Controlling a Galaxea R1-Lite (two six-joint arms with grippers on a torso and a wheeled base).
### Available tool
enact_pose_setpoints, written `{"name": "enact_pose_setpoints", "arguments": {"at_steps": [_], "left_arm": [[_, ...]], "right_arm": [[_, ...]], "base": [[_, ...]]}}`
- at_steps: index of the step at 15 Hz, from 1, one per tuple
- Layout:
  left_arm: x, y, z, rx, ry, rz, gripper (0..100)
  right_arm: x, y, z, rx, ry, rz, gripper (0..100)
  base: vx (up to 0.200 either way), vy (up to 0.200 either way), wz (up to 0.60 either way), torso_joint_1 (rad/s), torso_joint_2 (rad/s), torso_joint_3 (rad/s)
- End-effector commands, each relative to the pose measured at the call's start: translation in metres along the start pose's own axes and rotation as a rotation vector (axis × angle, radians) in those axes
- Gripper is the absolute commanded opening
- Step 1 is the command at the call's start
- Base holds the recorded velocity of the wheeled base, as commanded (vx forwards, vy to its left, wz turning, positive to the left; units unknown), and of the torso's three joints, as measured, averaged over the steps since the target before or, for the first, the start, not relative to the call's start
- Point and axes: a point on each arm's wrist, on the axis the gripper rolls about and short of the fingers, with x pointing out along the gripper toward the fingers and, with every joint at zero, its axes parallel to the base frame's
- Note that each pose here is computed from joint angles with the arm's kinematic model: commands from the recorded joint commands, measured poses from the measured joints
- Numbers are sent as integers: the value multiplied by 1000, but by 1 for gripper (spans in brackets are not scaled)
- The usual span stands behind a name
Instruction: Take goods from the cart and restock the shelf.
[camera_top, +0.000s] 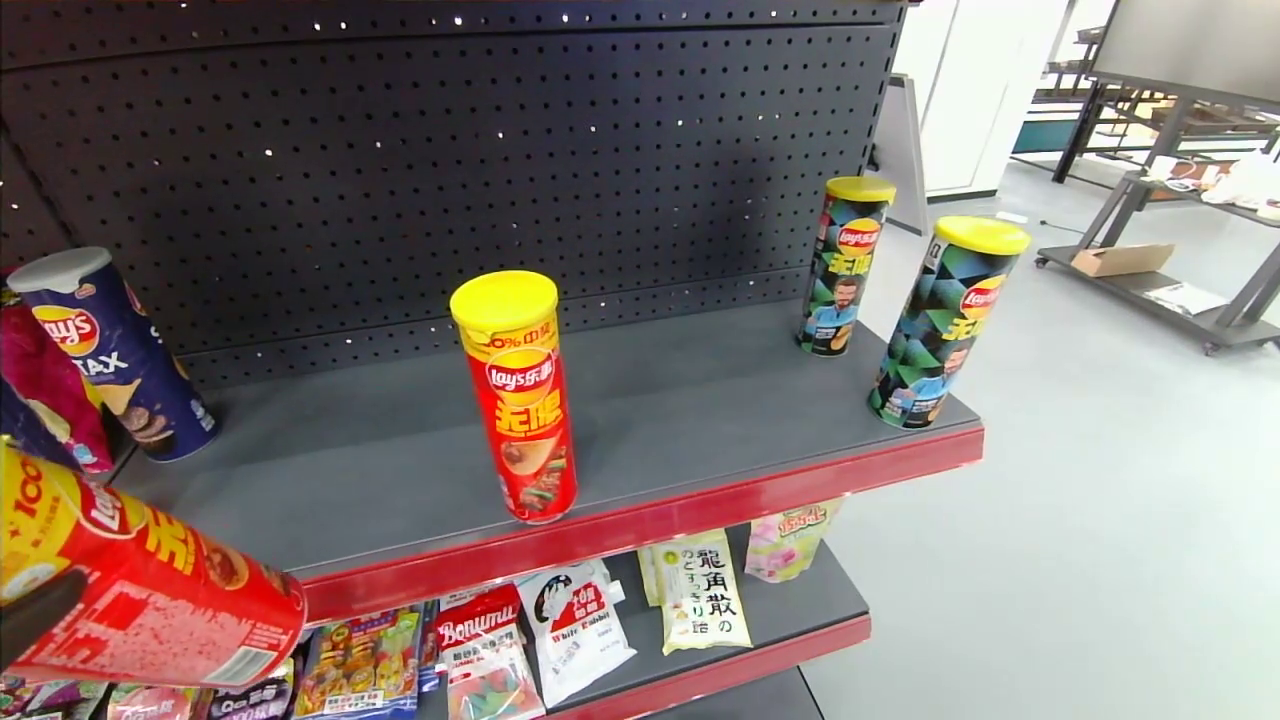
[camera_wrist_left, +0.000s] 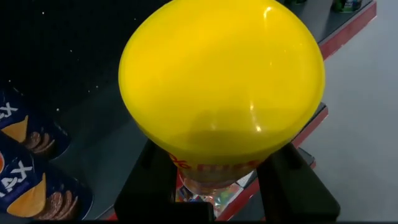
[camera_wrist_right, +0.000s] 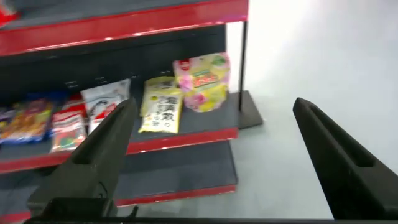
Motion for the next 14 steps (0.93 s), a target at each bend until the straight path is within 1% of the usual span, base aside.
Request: {"name": "enact_pose_setpoints", "arguments": {"at_steps": [1,2,4,5,6,7,8,10,11,12,13,14], "left_arm": [[15,6,-1,-25,44,-42,0],[18,6,-2,-28,47,-69,0],[20,5,-2,-28,51,-98,0],[21,6,-3,-31,57,-101,0],[22,6,-3,-33,61,-104,0],[23,7,-3,-34,62,-104,0],[24,7,-3,-31,57,-103,0],[24,7,-1,-26,46,-100,0],[24,7,-1,-26,46,-100,0],[24,8,-1,-25,45,-100,0],[25,8,-1,-27,47,-102,0],[26,8,-1,-28,50,-103,0]], "right_arm": [[11,1,-4,-5,56,-61,100],[12,1,-5,-11,40,-84,100],[13,1,-5,2,29,-199,100],[13,2,-5,23,22,-309,100],[12,3,-5,30,10,-343,100],[11,3,-5,22,-9,-313,100],[5,3,-7,2,-72,-245,100],[5,4,-8,-73,-94,-194,100],[6,5,-9,-78,-91,-115,100],[6,7,-12,-84,-59,-15,100],[6,7,-15,-75,-15,-2,100],[6,7,-14,-70,-21,9,100]], "base": [[0,0,0,0,0,0],[0,0,0,0,0,0],[0,0,0,0,0,0],[0,0,0,0,0,0],[0,0,0,0,0,0],[0,0,0,0,0,0],[0,0,0,0,0,0],[0,0,0,0,0,0],[0,0,0,0,0,0],[0,0,0,0,0,0],[0,0,0,0,0,0],[0,0,0,0,0,0]]}}
